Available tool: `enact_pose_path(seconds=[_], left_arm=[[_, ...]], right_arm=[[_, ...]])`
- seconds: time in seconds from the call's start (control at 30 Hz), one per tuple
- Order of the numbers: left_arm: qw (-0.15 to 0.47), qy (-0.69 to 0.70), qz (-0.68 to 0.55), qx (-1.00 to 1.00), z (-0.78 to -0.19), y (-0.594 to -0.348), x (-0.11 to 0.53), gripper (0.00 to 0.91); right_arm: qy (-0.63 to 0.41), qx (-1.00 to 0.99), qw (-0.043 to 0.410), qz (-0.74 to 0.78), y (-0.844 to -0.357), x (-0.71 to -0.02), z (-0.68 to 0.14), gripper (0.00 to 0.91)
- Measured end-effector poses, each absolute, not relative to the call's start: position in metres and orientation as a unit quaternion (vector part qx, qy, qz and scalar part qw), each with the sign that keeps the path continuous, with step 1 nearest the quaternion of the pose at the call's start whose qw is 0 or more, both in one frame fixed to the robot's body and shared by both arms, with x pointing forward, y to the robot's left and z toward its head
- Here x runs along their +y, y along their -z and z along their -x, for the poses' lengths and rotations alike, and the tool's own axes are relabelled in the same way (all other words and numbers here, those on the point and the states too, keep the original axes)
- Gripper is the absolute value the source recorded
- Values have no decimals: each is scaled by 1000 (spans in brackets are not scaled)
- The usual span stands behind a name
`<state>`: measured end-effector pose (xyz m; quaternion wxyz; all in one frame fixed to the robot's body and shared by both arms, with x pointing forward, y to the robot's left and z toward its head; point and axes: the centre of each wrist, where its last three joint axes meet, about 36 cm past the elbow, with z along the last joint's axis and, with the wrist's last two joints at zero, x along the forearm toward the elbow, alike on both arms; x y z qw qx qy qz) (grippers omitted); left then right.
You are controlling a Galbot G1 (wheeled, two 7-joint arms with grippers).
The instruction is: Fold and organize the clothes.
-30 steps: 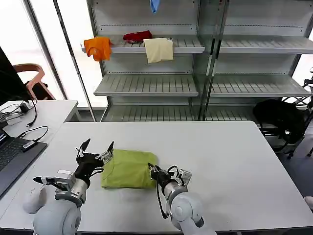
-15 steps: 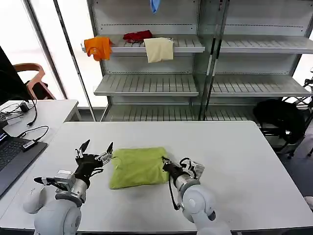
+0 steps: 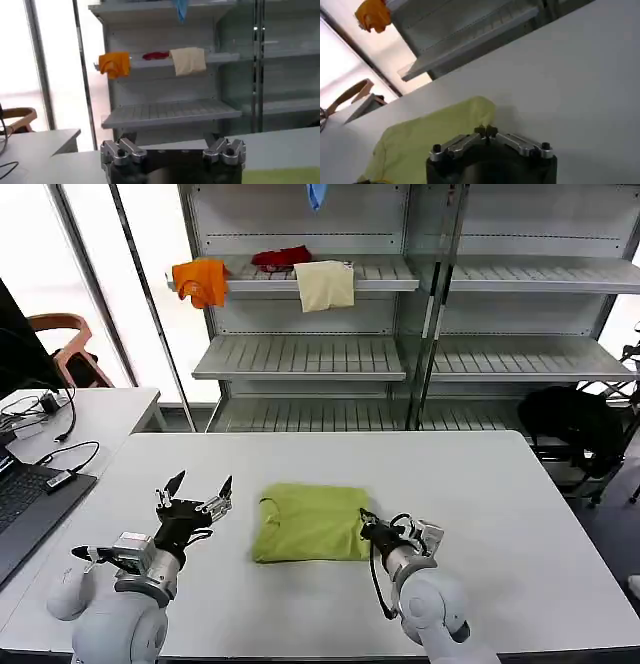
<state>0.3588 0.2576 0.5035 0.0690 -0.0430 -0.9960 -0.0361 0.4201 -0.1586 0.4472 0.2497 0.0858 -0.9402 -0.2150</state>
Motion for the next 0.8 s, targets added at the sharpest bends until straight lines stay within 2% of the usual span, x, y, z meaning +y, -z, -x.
enact_pose_path(seconds=[0.03, 0.43, 0.8], left_arm=[[69, 36, 43, -996, -359, -503, 258, 907], [65, 33, 43, -996, -356, -506, 260, 907], [55, 17, 42, -997, -360, -502, 274, 907]], right_arm=[[212, -941, 248, -85, -447, -160, -420, 907], [156, -961, 207, -99, -453, -175, -410, 907], [-33, -990, 129, -50, -451, -226, -413, 907]])
